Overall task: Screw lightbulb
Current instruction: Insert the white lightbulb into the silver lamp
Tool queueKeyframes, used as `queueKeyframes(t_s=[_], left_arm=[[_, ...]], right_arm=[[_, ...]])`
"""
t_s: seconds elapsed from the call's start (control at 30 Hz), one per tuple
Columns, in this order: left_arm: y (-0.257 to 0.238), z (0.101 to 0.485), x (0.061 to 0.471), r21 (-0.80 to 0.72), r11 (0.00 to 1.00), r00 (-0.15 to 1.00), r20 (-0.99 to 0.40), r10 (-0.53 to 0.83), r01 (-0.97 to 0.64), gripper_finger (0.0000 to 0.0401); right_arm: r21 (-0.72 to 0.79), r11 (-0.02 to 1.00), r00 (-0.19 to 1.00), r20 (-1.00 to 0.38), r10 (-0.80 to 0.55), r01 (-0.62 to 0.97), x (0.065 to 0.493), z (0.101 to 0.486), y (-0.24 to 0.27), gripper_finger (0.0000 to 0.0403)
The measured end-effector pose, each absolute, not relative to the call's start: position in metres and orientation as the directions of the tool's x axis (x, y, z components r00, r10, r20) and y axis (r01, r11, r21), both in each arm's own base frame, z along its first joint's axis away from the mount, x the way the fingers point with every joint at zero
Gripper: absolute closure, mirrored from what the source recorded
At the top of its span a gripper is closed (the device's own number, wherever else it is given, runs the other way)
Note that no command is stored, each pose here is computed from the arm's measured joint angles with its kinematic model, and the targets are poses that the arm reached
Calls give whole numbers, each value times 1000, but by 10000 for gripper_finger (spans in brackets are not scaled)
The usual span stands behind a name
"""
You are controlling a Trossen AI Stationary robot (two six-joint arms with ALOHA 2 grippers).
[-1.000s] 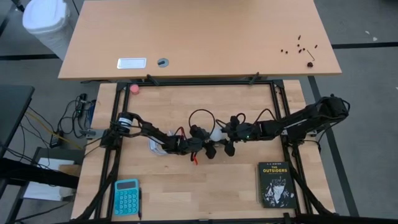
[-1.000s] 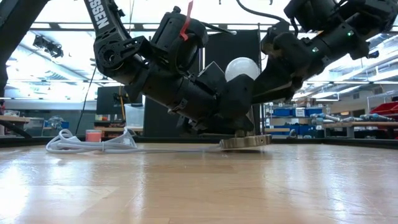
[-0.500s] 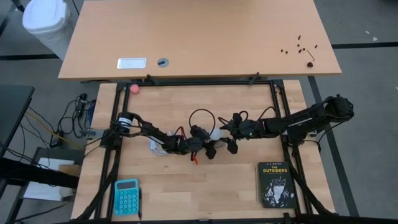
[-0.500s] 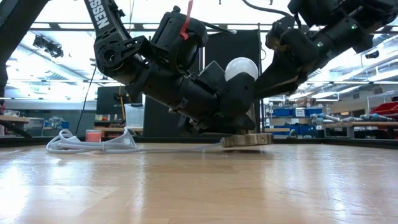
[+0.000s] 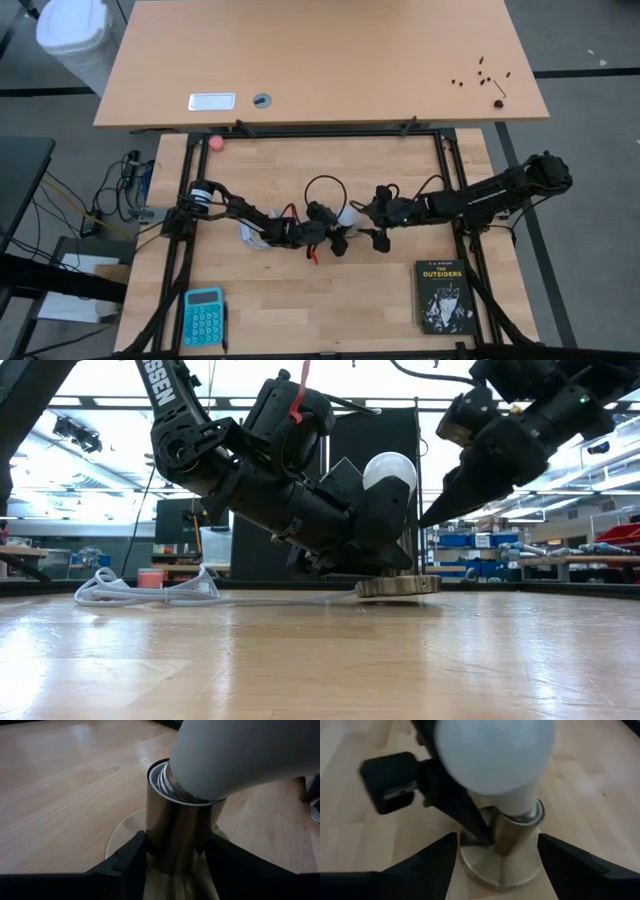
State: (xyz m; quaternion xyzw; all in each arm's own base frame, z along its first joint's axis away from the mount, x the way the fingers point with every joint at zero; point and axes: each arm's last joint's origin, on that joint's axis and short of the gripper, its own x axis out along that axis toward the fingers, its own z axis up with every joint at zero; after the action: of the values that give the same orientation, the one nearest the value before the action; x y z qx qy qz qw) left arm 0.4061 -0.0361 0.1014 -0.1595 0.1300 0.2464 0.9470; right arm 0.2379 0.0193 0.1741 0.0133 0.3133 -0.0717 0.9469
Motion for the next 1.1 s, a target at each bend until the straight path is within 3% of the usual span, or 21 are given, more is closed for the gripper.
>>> queueKeyframes(t_s=[0.23,0.43,0.77,1.1], left_arm=[[-36,101,406,-213,835,841,-333,425,-507,213],[-36,100,406,-211,836,840,-335,425,-507,213],[-36,100,406,-233,829,841,-340,421,-509,213],[-36,99,405,-230,830,839,-348,417,-508,213]], right_arm=[[-202,973,702,-677,-221,112,245,194,32,76],[-241,967,639,-732,-236,81,267,213,37,52],[-416,907,533,-755,-382,61,306,215,53,50],[-445,895,517,-769,-376,-11,331,220,58,58]])
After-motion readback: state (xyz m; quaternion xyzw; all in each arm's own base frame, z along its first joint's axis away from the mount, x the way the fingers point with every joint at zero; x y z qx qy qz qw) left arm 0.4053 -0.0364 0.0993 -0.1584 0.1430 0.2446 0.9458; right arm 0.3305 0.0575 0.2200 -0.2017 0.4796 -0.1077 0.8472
